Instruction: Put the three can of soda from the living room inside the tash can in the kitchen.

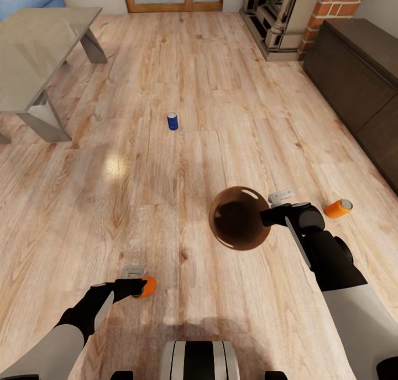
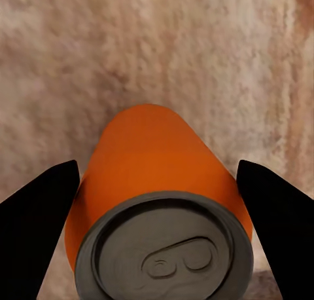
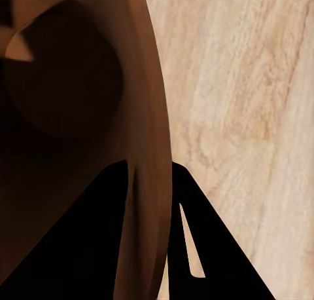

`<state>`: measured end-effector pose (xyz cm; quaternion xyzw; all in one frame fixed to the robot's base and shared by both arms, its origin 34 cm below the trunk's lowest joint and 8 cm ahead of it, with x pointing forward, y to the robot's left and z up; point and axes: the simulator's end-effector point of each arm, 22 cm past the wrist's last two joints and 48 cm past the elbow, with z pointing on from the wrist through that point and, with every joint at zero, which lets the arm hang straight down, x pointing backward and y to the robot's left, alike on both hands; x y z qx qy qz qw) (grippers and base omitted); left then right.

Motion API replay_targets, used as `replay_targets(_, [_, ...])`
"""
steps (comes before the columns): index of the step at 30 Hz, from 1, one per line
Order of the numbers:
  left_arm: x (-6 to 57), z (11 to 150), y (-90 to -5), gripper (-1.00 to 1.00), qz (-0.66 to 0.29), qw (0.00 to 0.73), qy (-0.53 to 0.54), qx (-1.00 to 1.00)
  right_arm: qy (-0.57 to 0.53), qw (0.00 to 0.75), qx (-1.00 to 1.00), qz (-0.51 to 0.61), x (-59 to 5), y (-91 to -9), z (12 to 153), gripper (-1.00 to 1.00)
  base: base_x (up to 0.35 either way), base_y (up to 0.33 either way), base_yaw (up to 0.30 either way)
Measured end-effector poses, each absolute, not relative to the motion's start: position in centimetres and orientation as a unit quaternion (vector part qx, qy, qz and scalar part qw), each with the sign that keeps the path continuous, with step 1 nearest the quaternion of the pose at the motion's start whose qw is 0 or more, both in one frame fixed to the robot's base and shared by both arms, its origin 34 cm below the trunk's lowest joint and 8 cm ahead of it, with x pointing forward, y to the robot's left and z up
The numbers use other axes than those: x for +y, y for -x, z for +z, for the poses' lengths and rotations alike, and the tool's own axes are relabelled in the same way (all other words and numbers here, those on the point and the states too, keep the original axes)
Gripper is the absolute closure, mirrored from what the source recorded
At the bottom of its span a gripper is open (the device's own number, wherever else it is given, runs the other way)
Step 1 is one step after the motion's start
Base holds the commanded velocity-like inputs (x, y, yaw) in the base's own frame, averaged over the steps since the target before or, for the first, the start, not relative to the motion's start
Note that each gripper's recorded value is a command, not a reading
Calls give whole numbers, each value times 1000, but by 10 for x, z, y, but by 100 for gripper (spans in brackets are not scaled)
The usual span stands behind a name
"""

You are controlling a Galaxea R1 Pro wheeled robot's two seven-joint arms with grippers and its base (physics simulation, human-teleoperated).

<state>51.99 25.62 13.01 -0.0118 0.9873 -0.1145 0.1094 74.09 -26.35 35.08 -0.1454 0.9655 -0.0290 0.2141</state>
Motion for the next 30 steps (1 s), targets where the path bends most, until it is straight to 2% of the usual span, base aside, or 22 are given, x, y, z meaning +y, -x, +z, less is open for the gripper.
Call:
replay_targets(17, [256,131,-521,100,-114,106,10,988,147,210,966,-27,-261,-736,347,100,0,0,0])
replay_targets(30, [256,170,-563,100,-114,131,5,985,147,210,966,-28,-262,-740,365,100,0,0,0])
